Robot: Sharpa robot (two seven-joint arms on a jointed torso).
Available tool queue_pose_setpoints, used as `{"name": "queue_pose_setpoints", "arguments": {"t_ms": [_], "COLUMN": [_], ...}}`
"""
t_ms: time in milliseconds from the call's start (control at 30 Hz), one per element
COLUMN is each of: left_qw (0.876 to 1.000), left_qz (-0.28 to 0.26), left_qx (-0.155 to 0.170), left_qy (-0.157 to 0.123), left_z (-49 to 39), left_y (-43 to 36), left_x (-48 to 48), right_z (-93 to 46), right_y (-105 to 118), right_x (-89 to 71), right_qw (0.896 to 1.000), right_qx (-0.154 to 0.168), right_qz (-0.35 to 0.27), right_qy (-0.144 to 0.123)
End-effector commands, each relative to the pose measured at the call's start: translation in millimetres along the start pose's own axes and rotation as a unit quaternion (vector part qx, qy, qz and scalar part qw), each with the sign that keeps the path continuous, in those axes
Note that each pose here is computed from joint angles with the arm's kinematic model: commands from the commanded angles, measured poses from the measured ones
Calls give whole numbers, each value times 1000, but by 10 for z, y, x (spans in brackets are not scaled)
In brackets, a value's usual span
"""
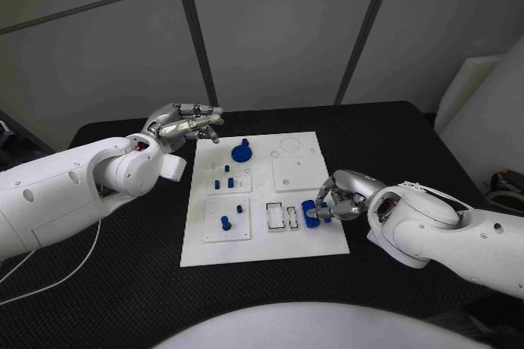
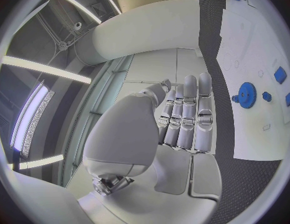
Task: Assemble the parts on the task board
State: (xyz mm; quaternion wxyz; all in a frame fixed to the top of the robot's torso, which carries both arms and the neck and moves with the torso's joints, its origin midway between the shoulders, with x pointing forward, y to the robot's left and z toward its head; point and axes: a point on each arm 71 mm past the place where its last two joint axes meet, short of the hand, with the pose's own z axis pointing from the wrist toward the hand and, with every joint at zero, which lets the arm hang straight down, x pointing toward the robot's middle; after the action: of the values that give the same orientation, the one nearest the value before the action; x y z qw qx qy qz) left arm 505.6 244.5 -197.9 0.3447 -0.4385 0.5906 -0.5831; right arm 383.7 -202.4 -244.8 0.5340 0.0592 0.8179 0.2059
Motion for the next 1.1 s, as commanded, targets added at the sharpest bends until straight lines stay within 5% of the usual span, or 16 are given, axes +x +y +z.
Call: {"name": "queue_pose_setpoints", "arguments": {"t_ms": [33, 733, 1100], "left_qw": [1000, 1000, 1000], "left_qz": [-3, -4, -4], "left_qx": [4, 1, 1], "left_qy": [5, 10, 11], "left_z": [-1, -10, -13], "left_y": [-17, -17, -17], "left_x": [10, 12, 11], "right_z": [12, 127, 125], "right_y": [7, -1, 48], "right_x": [20, 259, 268], "right_qw": [1000, 999, 1000], "right_qx": [5, 18, 11], "right_qz": [-21, -38, -20], "right_qy": [6, 34, 11]}}
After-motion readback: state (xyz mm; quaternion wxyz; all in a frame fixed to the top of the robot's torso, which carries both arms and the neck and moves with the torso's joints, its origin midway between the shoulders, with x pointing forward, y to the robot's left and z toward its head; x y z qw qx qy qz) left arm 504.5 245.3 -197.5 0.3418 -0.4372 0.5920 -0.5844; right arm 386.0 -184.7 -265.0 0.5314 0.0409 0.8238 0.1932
